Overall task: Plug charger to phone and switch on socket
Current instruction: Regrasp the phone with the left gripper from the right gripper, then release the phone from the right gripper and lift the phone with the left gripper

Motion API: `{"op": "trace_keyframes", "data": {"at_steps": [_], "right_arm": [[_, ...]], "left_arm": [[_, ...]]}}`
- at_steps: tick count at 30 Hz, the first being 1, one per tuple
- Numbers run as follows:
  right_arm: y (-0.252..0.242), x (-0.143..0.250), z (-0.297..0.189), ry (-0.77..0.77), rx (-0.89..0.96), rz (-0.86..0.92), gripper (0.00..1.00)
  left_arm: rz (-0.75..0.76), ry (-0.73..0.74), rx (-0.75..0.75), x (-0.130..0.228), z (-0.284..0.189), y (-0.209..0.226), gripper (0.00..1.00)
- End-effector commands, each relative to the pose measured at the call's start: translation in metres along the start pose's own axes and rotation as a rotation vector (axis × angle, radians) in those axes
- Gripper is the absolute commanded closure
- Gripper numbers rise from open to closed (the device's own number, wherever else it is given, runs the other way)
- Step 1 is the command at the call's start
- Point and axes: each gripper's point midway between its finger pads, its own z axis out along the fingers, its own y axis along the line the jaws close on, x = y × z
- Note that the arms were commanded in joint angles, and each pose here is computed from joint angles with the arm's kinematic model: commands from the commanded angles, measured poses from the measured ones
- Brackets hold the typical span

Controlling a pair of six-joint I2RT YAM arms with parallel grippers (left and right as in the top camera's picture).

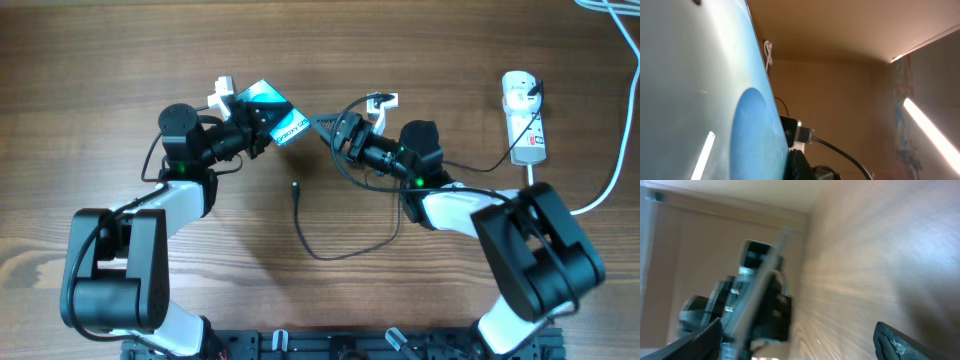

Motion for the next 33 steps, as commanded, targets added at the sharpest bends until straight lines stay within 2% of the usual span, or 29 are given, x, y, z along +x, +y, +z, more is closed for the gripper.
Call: {"op": "trace_keyframes", "data": {"at_steps": [1,6,11,17,27,33], "right_arm": [[0.009,0.0,-0.013,0.004,0.059,-0.144,0.02],[0.007,0.002,-0.036,-0.014,0.215,-0.223,0.0],[0.009,0.003,-0.066,-0.044,0.354,-0.29,0.0],[0.008,0.006,-0.101,-0.066,0.496,-0.369,0.0],[-0.006,0.018,-0.13,-0.032,0.633,-0.411,0.0],[-0.014,0.018,-0.135,-0.032,0.674,-0.401,0.0]], "left_arm": [[0.086,0.069,0.038,0.008,-0.006,-0.019,0.96],[0.077,0.072,0.034,0.005,-0.006,-0.015,0.96],[0.041,0.135,0.023,0.0,0.005,-0.004,0.96],[0.018,0.213,0.042,-0.011,0.025,-0.015,0.96],[-0.041,0.342,0.027,-0.033,0.047,-0.04,0.96],[-0.016,0.399,0.037,-0.027,0.06,-0.048,0.96]]}}
